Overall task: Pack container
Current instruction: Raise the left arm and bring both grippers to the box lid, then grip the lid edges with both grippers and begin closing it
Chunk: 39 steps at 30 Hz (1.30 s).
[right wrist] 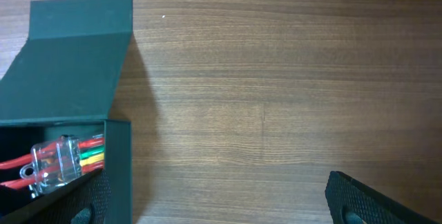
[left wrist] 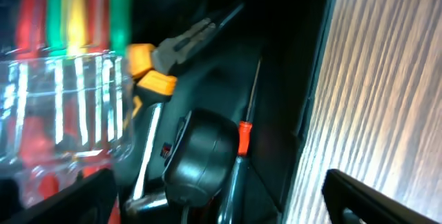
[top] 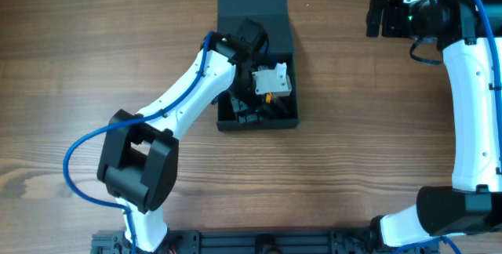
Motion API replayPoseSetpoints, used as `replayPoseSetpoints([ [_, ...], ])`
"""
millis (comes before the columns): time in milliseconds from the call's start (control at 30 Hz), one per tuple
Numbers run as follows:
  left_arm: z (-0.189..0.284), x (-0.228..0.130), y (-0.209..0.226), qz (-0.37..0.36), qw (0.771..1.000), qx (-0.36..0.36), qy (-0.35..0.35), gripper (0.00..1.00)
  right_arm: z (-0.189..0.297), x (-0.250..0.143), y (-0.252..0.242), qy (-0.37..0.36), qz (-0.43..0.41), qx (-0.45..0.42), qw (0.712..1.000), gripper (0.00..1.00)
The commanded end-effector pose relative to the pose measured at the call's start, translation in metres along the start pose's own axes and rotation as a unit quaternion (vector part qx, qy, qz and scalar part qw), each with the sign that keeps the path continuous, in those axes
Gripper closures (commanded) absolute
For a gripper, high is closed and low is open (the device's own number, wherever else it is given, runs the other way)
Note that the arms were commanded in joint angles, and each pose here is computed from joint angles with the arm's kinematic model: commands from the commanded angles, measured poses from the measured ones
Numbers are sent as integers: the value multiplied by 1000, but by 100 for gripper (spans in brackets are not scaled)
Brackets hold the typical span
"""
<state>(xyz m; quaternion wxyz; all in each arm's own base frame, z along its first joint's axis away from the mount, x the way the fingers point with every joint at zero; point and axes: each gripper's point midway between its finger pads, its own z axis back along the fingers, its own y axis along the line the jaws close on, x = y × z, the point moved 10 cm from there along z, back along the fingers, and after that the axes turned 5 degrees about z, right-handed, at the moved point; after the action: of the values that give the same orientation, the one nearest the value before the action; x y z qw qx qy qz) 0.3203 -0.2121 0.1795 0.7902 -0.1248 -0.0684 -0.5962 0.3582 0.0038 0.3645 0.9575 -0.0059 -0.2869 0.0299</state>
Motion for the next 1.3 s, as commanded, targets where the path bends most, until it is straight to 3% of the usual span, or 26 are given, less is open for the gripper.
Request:
replayPoseSetpoints([
  [0, 64, 15, -9, 47, 995, 61, -63, 0, -7, 3, 4, -1, 6, 21, 1000, 0],
  [67, 86, 17, -10, 88, 989, 87, -82, 0, -7, 7, 4, -13, -8, 20, 1000, 8],
  [200, 129, 0, 6, 244, 953, 117, -137, 1, -5, 23, 7, -68, -51, 49, 995, 63],
  [233, 135, -8, 13, 277, 943, 117, -145, 7, -5, 25, 8, -76, -57, 56, 994, 77],
  [300, 142, -26, 29, 337, 921, 98, -167, 14, -7, 30, 9, -86, -70, 63, 992, 87],
  [367, 150, -47, 49, 405, 889, 67, -202, 24, -13, 33, 10, -88, -71, 73, 991, 90],
  [500, 164, -83, 80, 493, 828, 31, -263, 57, -35, 33, 14, -62, -71, 100, 990, 96],
  [633, 171, -109, 102, 544, 785, 27, -296, 85, -69, 29, 21, -16, -74, 150, 986, 96],
  [700, 170, -116, 109, 553, 777, 29, -298, 95, -88, 27, 25, 8, -75, 178, 981, 96],
  [967, 131, -119, 132, 580, 763, -37, -282, 96, -145, 10, 35, 91, -91, 242, 962, 96],
  [1267, 62, -121, 166, 620, 720, -156, -271, 96, -178, -5, 38, 146, -104, 257, 950, 96],
])
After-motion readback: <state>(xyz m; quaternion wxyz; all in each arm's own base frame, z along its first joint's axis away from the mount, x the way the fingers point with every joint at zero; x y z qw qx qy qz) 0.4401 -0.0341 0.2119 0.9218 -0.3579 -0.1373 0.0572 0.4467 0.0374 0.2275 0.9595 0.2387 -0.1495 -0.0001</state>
